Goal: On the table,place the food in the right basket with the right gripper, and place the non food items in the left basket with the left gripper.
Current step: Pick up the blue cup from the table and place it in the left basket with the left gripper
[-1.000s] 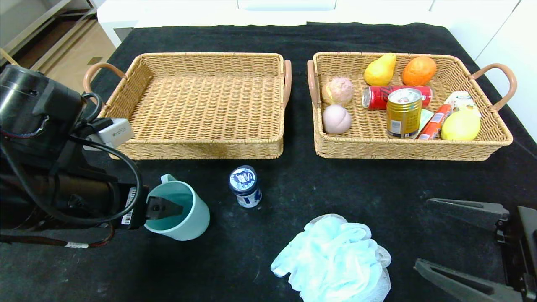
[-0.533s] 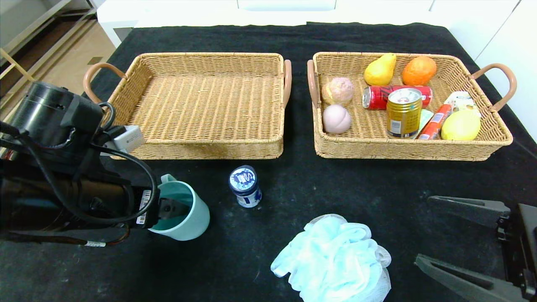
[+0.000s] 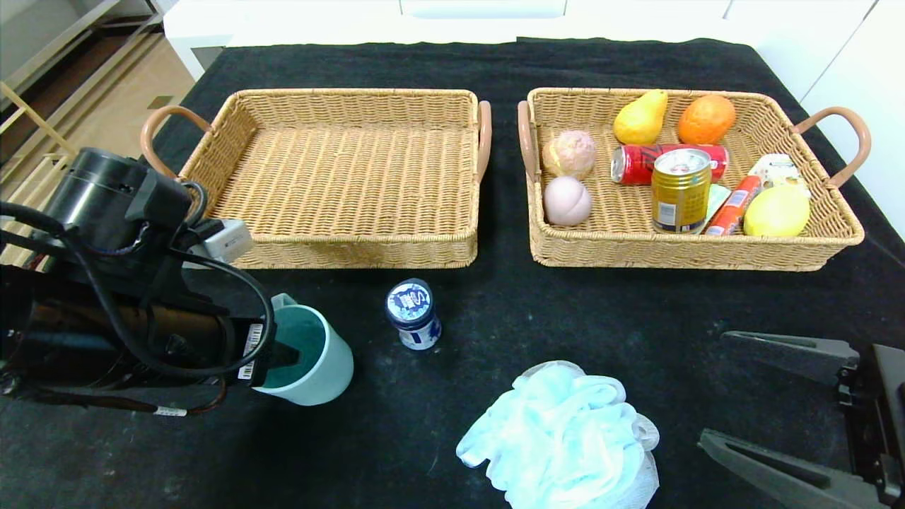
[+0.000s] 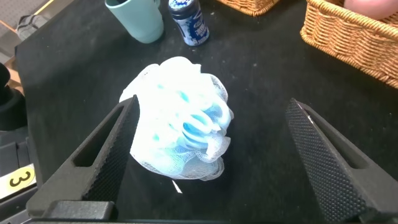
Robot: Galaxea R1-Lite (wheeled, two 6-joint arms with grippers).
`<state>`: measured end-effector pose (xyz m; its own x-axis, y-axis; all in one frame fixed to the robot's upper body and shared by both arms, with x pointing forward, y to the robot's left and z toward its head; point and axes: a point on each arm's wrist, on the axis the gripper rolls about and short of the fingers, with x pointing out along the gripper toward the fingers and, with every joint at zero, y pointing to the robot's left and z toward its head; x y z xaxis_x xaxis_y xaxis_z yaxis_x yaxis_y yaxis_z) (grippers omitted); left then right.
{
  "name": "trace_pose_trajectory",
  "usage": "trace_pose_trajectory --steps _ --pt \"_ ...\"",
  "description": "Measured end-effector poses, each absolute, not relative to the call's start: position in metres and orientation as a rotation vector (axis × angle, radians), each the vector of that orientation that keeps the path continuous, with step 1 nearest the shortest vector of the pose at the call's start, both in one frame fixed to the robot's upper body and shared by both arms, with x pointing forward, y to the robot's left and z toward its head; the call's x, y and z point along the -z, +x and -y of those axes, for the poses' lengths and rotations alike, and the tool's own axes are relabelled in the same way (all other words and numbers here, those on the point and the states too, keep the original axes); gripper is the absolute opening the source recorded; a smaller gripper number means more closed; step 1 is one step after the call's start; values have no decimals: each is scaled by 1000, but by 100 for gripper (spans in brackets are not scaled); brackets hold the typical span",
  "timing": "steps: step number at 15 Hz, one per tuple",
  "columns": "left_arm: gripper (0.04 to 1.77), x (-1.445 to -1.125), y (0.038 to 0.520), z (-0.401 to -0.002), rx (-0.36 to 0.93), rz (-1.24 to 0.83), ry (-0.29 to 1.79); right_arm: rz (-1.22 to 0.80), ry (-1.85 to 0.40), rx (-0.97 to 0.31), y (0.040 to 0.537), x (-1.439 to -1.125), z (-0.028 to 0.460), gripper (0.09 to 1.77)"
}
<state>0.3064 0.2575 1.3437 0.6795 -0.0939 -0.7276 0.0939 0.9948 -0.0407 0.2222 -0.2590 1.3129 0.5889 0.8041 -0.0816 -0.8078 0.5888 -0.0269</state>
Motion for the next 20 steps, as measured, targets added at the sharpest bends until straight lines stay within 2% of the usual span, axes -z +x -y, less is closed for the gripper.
trace_pose_trajectory --steps 1,2,3,15,20 --pt "72 -1343 307 -258 104 -819 -1 -64 -63 -939 222 -1313 259 171" --pt "33 -1343 307 -258 104 -822 -1 -64 -63 -939 222 -1313 259 171" --pt "18 -1342 307 -258 99 -824 1 -66 -63 -939 223 -1312 259 171" --pt "18 -1340 310 -260 85 -831 0 -77 -62 -940 223 -1311 259 171" --pt "18 -1358 297 -259 131 -741 -7 -80 -61 -938 223 -1310 259 171"
